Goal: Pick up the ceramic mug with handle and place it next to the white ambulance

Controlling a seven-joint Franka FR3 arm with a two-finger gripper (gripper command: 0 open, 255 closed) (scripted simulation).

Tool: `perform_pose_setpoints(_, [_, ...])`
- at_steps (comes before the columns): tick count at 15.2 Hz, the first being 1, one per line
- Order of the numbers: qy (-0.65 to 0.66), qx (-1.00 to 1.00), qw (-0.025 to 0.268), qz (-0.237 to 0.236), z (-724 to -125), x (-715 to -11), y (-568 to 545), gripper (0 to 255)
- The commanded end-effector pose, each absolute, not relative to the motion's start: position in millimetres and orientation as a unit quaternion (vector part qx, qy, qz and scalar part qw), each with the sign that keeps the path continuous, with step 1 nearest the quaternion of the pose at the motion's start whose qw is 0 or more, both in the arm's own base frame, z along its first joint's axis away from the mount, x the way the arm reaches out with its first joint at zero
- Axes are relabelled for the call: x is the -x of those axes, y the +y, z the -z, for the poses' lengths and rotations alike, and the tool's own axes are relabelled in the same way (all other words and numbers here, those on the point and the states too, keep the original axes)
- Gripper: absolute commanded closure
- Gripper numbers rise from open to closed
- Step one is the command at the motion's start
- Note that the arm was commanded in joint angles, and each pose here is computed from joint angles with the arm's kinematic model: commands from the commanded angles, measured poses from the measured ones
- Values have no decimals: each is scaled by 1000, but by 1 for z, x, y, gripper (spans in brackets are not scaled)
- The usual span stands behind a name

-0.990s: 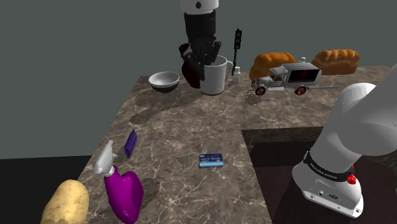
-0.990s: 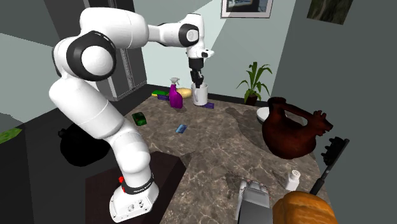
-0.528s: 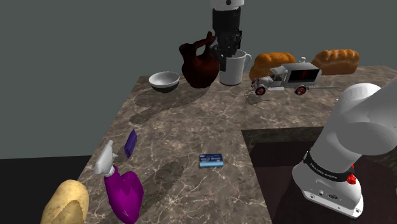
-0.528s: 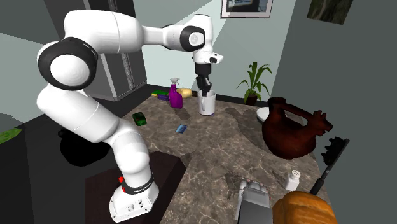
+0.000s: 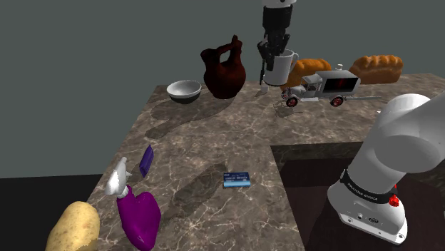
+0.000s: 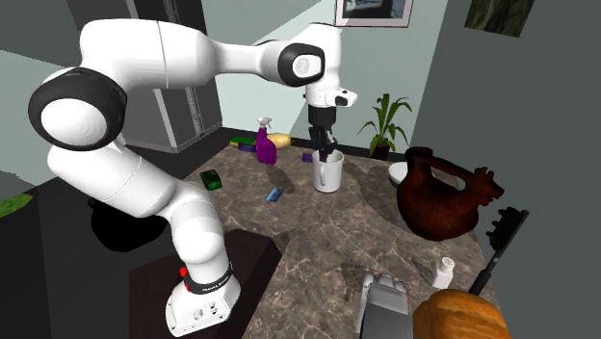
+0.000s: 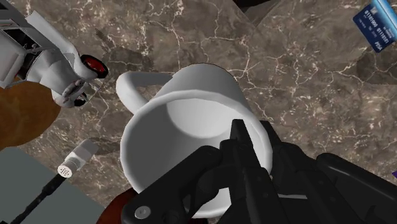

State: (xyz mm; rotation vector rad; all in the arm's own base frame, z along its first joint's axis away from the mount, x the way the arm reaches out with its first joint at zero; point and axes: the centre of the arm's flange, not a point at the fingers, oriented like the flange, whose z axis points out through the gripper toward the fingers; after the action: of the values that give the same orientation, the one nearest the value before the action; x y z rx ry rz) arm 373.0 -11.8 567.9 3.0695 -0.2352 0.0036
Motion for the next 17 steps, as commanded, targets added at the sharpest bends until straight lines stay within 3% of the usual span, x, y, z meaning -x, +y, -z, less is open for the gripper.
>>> perform_pose_setpoints(1, [-76,-997,32,-1,-569,-367,-41,255])
perform_pose_setpoints(17, [-76,-997,32,-1,-564,-337,-225,255])
